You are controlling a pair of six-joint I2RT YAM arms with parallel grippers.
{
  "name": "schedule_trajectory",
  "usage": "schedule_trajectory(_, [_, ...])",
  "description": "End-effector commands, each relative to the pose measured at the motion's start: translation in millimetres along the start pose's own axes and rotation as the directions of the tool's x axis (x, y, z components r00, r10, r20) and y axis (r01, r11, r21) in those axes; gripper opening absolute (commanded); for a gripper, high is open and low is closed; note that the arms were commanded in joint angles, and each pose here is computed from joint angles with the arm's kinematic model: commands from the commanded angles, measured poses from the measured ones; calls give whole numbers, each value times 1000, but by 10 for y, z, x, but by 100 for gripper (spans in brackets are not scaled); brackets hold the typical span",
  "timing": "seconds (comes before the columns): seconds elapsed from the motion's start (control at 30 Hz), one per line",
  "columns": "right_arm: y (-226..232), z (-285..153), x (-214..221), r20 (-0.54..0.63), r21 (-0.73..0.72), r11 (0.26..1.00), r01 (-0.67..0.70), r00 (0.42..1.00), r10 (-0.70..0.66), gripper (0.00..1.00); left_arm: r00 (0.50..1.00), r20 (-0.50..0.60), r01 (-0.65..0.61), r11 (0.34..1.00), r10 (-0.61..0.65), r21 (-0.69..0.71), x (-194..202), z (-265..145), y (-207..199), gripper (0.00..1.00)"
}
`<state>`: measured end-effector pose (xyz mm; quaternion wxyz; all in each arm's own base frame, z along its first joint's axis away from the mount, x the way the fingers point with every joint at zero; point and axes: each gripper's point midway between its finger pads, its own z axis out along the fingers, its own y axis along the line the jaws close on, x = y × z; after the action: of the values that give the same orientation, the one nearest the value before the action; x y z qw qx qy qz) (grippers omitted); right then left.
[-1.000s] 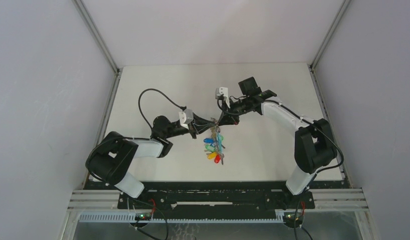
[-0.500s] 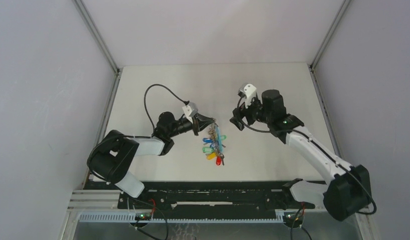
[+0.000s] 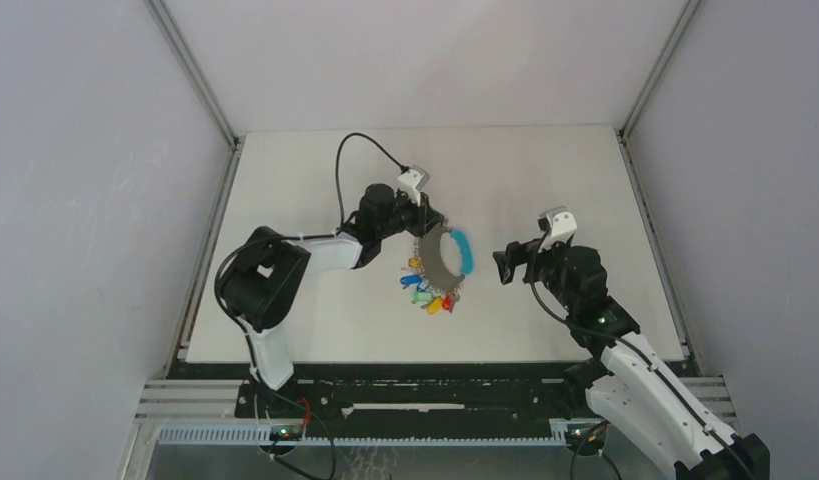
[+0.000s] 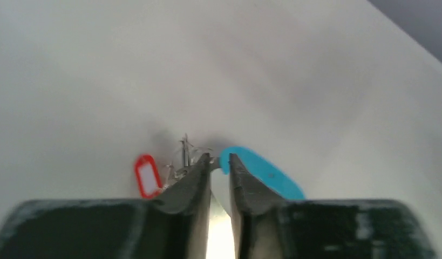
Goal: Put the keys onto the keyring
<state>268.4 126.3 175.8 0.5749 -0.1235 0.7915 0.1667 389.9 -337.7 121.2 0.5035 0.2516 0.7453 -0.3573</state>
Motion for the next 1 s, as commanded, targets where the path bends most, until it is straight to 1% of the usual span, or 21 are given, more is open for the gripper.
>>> schedule_trajectory(0.0, [-205,-81,-224,132,117,990,-72,990,56,100,998,22,56,995,-54,-80,-198,137,57,30])
schedule_trajectory(0.1, [-271,-108,-204,157,149,985,-88,985,65,100,995,78,75,984,-63,-159,-332,4,159,44])
schedule_trajectory(0.2, [-329,-134,-203,191,175,979,-106,979,72,100,986,140,125,960,-92,-250,-472,-280,334,67])
schedule_trajectory(0.23, [-350,-147,-205,203,184,976,-115,976,77,100,976,182,171,944,-123,-283,-553,-420,404,79])
schedule_trajectory(0.3, [-378,-162,-198,212,196,973,-117,974,75,100,953,238,261,904,-186,-338,-571,-681,590,99])
schedule_trajectory(0.33, [-397,-173,-198,215,206,971,-119,974,74,100,938,272,309,878,-216,-366,-573,-840,713,100])
schedule_trajectory(0.4, [-441,-204,-204,224,229,965,-124,972,72,100,908,312,399,802,-279,-444,-447,-1173,933,100])
schedule_trajectory(0.47, [-472,-229,-219,237,243,962,-126,969,67,100,898,329,430,737,-291,-521,-394,-1436,1032,100])
schedule_trajectory(0.5, [-482,-239,-233,245,248,961,-126,967,64,100,903,328,422,707,-276,-568,-385,-1560,1073,100])
schedule_trajectory(0.6, [-538,-267,-245,260,274,953,-127,964,54,100,931,275,364,622,-239,-693,-302,-1887,1156,100])
schedule_trajectory(0.7, [-573,-277,-230,265,290,949,-124,963,45,100,952,250,305,515,-174,-801,-215,-2261,1265,100])
schedule_trajectory(0.8, [-589,-278,-226,273,297,947,-121,961,37,100,958,271,281,457,-90,-844,-214,-2579,1283,100])
schedule_trajectory(0.87, [-602,-283,-235,278,304,946,-117,960,30,100,952,304,292,428,-42,-855,-263,-2742,1277,100])
schedule_trajectory(0.97, [-626,-294,-254,284,315,943,-109,959,16,100,931,364,327,425,5,-844,-383,-2879,1229,100])
